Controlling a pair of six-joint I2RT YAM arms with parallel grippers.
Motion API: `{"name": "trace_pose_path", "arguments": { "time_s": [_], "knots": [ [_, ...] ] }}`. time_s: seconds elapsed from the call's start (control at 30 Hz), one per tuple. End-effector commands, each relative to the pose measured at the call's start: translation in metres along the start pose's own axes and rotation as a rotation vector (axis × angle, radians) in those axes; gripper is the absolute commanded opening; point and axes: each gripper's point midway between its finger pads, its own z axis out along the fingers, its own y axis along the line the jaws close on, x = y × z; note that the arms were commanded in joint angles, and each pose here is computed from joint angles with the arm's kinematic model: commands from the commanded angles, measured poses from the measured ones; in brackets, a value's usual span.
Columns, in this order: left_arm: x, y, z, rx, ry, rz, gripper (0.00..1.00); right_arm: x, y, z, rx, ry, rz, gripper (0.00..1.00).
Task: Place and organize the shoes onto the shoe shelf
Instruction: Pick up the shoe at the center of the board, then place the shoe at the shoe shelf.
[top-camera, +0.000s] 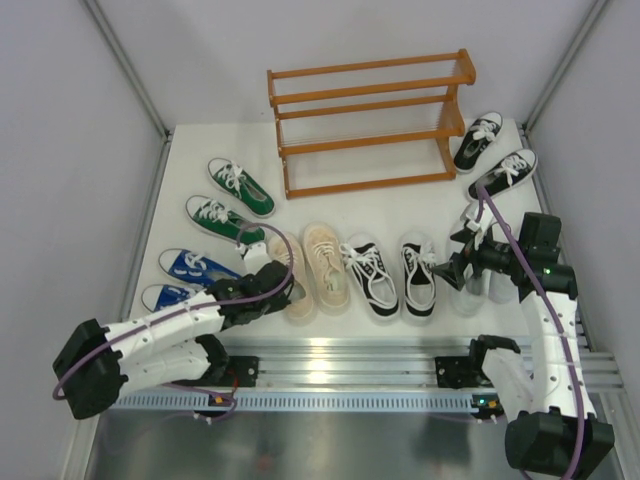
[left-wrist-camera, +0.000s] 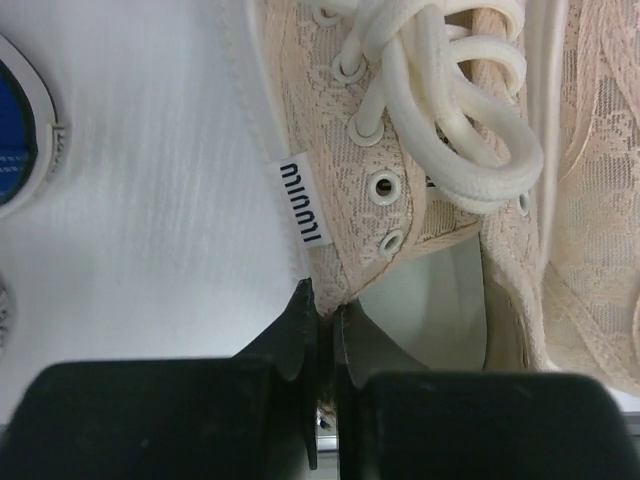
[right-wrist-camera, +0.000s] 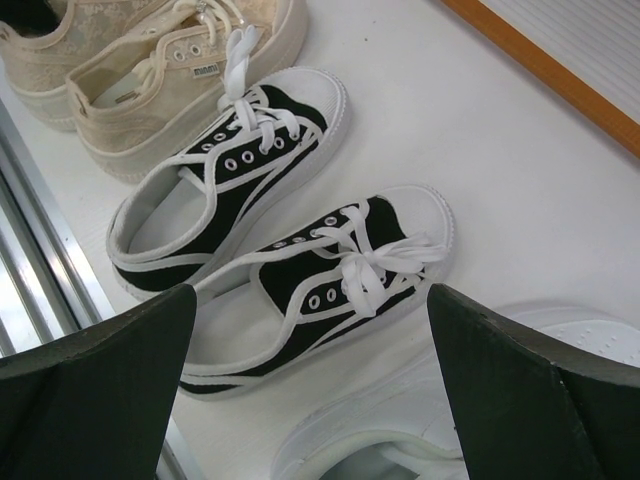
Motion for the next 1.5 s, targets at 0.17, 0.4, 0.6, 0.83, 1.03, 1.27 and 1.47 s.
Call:
{"name": "trace_pose_path", "arguments": {
  "time_s": [0.17,0.4,0.6,0.83,1.03,1.27,1.47],
  "knots": [
    [-0.071,-0.057,-0.056,0.229,-0.209,0.192,0.0,-0.004,0.001,0.001,-0.015,-0.018,-0.045,1.0],
    [-0.105,-0.065,-0.074,0.211,-0.321,0.303,0.0,-0.004,0.003,0.0,-0.021,-0.019,-0.052,0.99],
    [-0.132,-0.086,-0.07,0.224,-0.313,0.322,0.0,-0.004,0.003,0.0,-0.022,-0.018,-0.052,0.99],
    [-0.161,-0.096,-0.046,0.266,-0.233,0.27,0.0,-0.003,0.003,0.0,-0.023,-0.016,-0.051,0.99],
    [-0.175,-0.102,-0.024,0.254,-0.18,0.288,0.0,-0.004,0.004,0.0,-0.03,-0.018,-0.054,0.99],
    [-0.209,-0.104,0.005,0.218,-0.188,0.244,0.0,-0.004,0.006,0.0,-0.038,-0.018,-0.057,0.99],
    [-0.237,-0.116,0.025,0.221,-0.226,0.208,0.0,-0.003,0.007,0.0,-0.047,-0.016,-0.055,0.99]
  ]
}}
